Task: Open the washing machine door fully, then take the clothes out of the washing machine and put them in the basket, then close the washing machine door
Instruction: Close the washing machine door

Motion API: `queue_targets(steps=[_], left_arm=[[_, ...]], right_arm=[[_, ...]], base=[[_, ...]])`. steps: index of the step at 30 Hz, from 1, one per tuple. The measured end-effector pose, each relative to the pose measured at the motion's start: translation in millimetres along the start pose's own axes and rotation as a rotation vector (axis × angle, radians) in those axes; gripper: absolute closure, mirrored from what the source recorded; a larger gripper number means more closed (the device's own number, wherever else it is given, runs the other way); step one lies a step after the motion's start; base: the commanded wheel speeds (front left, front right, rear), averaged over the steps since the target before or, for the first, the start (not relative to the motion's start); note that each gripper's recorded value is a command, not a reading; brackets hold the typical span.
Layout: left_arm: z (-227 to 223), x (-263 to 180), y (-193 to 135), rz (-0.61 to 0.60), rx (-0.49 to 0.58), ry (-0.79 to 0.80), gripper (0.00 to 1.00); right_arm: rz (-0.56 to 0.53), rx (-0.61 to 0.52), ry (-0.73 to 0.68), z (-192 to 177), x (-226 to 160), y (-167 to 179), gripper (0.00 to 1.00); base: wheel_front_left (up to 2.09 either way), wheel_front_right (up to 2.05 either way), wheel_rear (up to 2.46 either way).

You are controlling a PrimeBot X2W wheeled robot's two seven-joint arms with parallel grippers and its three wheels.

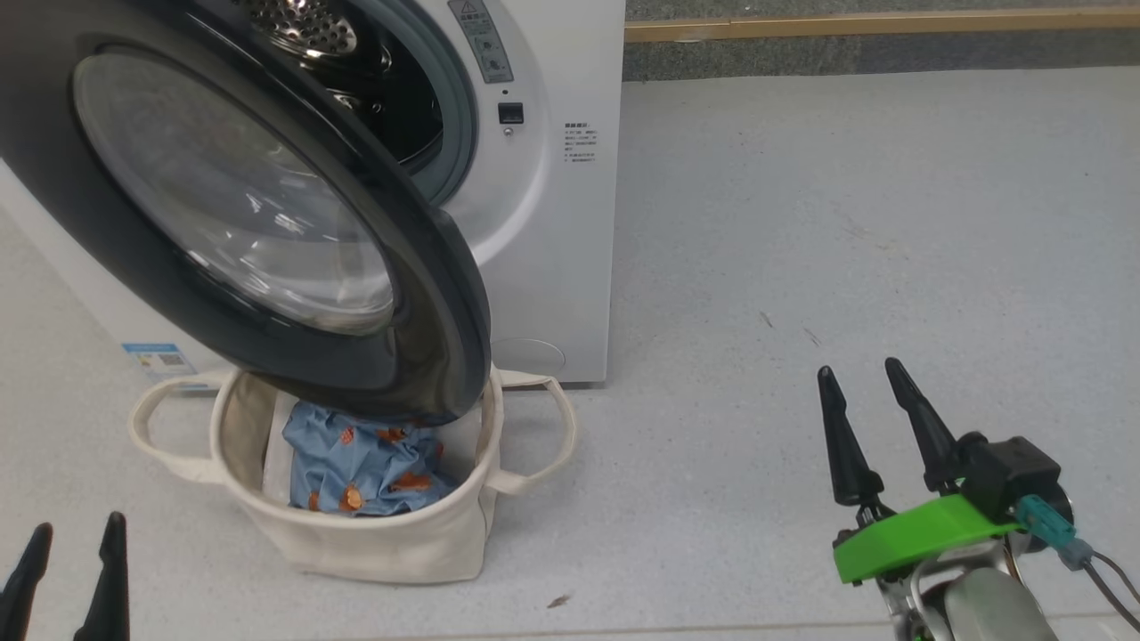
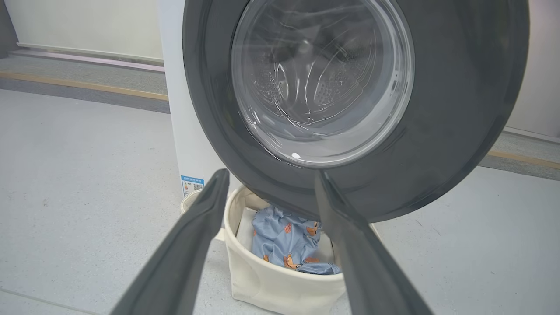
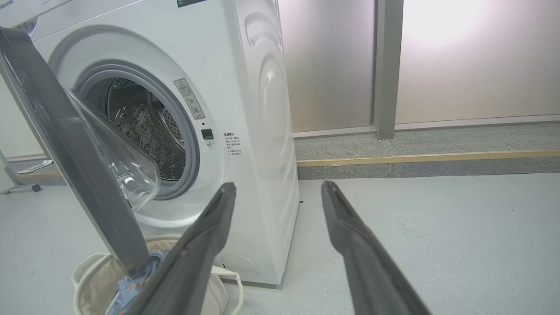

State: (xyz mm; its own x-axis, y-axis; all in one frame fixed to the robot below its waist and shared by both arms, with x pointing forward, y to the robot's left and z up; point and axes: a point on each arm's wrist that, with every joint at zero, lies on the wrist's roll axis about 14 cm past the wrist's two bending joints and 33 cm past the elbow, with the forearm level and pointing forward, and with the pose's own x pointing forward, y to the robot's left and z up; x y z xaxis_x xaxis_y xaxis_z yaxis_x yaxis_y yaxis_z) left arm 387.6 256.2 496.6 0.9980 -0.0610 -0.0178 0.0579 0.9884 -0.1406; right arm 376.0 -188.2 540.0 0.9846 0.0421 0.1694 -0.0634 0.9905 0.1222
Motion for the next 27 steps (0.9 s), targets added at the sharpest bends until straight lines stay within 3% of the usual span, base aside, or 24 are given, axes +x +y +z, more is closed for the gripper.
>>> queue_targets(steps=[19,20,21,22,27], left_arm=[[1,5,-6,-0.027,0.017,-0.005,0.00],[1,5,-6,-0.027,0.018,-0.004,0.00],[1,5,-6,-0.027,0.019,-0.002,0.00],[0,5,-6,-0.027,0.020,-0.001,0.00],[0,6,-8,-0.034,0.015,-0.002,0.00]], right_arm=[[0.008,-0.039,0.038,-11,-1,1,0.00],[0.010,-0.041,0.041,-12,-1,1,0.15],[0.011,-0.041,0.043,-13,-1,1,0.82],[0.014,-0.039,0.051,-15,-2,2,1.00],[0.033,-0.035,0.055,-17,-1,9,1.00]], base=[[0.00,0.00,0.00],[0.00,0.00,0.00],[0.00,0.00,0.00],[0.00,0.00,0.00],[0.00,0.00,0.00]])
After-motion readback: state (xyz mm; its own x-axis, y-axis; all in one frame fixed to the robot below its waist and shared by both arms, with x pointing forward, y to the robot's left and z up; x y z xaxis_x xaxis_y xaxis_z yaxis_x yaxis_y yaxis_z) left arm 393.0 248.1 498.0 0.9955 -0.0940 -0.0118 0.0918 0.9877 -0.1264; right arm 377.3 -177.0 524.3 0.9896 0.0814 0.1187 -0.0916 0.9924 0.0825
